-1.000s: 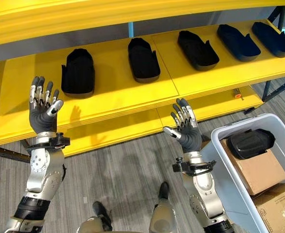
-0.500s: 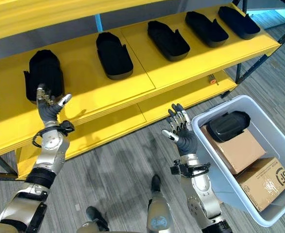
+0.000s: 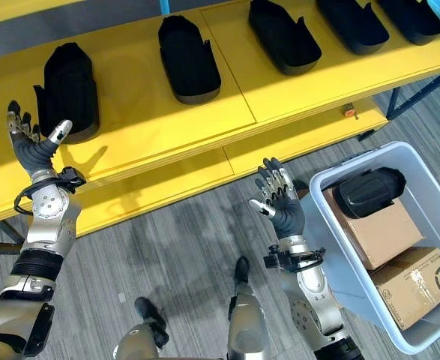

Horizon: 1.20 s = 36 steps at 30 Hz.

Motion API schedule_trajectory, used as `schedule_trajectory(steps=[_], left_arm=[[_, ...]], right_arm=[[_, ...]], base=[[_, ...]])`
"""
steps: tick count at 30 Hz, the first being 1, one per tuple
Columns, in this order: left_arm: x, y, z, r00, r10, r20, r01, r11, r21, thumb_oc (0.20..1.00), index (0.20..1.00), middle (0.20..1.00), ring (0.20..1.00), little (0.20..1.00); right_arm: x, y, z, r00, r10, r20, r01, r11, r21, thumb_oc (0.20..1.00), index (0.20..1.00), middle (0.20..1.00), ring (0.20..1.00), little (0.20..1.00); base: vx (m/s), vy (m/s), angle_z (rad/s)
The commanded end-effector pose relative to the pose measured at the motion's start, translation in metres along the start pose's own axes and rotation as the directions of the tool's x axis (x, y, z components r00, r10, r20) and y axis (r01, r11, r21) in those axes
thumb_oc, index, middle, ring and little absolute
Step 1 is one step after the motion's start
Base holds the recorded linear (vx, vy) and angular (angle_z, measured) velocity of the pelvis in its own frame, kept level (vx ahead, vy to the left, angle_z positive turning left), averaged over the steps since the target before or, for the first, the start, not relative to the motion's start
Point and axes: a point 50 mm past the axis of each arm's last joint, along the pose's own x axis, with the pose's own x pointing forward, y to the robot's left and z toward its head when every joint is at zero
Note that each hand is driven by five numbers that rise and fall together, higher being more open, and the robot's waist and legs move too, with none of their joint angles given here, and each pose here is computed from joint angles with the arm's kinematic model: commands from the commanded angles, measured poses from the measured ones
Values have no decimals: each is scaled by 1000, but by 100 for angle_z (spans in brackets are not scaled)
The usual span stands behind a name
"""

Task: Move parts from the plastic box to the shelf.

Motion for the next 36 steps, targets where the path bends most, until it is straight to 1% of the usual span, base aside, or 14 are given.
schedule_trajectory(steps=[1, 4, 7, 9, 11, 12, 19, 20, 25, 36], left_arm=[[25, 8, 33, 983, 7, 183, -18, 998, 60, 1000, 1000, 1000, 1000, 1000], [36, 9, 33, 984, 13, 176, -34, 992, 119, 1000, 1000, 1000, 1000, 1000], [41, 10, 30, 987, 15, 159, -39, 989, 146, 1000, 1000, 1000, 1000, 1000], [50, 15, 25, 992, 47, 114, -64, 986, 155, 1000, 1000, 1000, 1000, 1000], [55, 18, 26, 992, 51, 114, -72, 979, 191, 1000, 1000, 1000, 1000, 1000], [59, 23, 23, 993, 76, 90, -93, 974, 208, 1000, 1000, 1000, 1000, 1000], [66, 28, 25, 991, 99, 85, -116, 967, 226, 1000, 1000, 1000, 1000, 1000], [70, 33, 26, 990, 118, 79, -134, 961, 242, 1000, 1000, 1000, 1000, 1000], [79, 41, 28, 987, 148, 61, -159, 949, 273, 1000, 1000, 1000, 1000, 1000], [97, 50, 41, 978, 198, 60, -207, 924, 322, 1000, 1000, 1000, 1000, 1000]], right_arm=[[5, 6, 27, 987, 44, 155, -48, 999, 19, 1000, 1000, 1000, 1000, 1000], [5, 7, 26, 988, 63, 143, -66, 998, 17, 1000, 1000, 1000, 1000, 1000], [4, 7, 24, 989, 67, 133, -70, 997, 22, 1000, 1000, 1000, 1000, 1000], [2, 6, 22, 991, 65, 120, -68, 997, 20, 1000, 1000, 1000, 1000, 1000], [1, 6, 22, 991, 70, 117, -72, 997, 18, 1000, 1000, 1000, 1000, 1000], [1, 5, 21, 991, 70, 112, -73, 997, 22, 1000, 1000, 1000, 1000, 1000], [0, 5, 21, 991, 70, 110, -73, 997, 22, 1000, 1000, 1000, 1000, 1000], [0, 5, 21, 991, 75, 108, -78, 997, 21, 1000, 1000, 1000, 1000, 1000], [-1, 6, 18, 992, 89, 91, -91, 996, 18, 1000, 1000, 1000, 1000, 1000], [-4, 3, 17, 993, 82, 83, -84, 996, 21, 1000, 1000, 1000, 1000, 1000]], base=[[11, 5, 7], [2, 2, 1], [-3, 5, 2], [-2, 4, 2], [0, 0, 0], [-3, 5, -4], [0, 0, 0], [0, 0, 0], [4, 20, 5], [3, 7, 4]])
